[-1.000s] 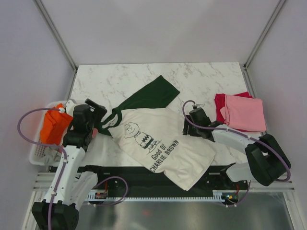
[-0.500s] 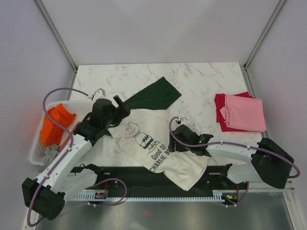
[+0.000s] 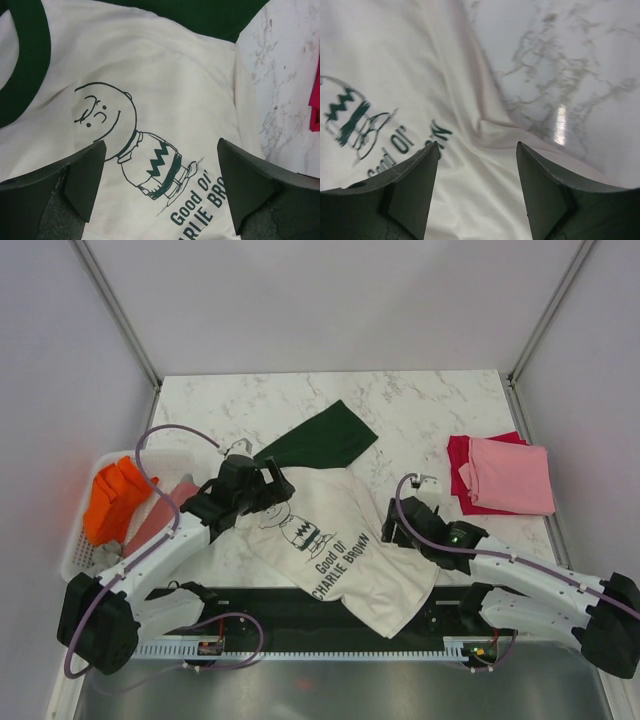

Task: Fold and stack the t-shirts
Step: Flatten the tshirt out

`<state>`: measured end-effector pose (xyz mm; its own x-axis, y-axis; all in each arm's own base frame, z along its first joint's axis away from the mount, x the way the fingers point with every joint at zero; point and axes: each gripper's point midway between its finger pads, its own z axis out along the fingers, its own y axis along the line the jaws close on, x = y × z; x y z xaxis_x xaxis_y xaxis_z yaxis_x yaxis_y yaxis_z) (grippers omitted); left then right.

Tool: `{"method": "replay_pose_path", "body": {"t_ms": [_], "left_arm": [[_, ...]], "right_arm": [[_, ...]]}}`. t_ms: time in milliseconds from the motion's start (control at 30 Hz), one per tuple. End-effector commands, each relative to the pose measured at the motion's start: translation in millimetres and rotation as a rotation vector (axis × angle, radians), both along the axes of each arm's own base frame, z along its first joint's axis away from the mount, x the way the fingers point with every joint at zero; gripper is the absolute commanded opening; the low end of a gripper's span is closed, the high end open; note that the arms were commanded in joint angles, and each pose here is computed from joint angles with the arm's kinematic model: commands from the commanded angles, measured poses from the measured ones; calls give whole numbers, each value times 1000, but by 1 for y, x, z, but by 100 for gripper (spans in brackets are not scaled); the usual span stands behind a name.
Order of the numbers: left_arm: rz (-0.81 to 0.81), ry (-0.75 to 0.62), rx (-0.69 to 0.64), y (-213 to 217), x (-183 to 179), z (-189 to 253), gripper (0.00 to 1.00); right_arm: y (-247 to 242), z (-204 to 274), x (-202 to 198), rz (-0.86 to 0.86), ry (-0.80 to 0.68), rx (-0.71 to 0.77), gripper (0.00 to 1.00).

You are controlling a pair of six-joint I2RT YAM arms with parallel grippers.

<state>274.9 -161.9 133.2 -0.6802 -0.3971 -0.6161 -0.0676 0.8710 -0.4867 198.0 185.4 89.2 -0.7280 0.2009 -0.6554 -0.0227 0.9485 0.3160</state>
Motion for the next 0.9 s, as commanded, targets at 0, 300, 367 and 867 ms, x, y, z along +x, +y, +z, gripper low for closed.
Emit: {"method": "replay_pose_path", "body": {"t_ms": [0,300,367,867], "left_arm": [[-58,-8,14,-9,5,-9,99],[-49,35,76,-6,13,-30,100],[-34,54,104,-1,15,-39,99],[98,184,58,47,19,-79,99]], "right_arm": [[-62,-5,-2,-237,21,-147,70],[-103,-19,-24,-428,85,-180,69],[-102,-20,-25,-451,88,-146,69],[-75,-31,-16,-429,138,-92,49]]}}
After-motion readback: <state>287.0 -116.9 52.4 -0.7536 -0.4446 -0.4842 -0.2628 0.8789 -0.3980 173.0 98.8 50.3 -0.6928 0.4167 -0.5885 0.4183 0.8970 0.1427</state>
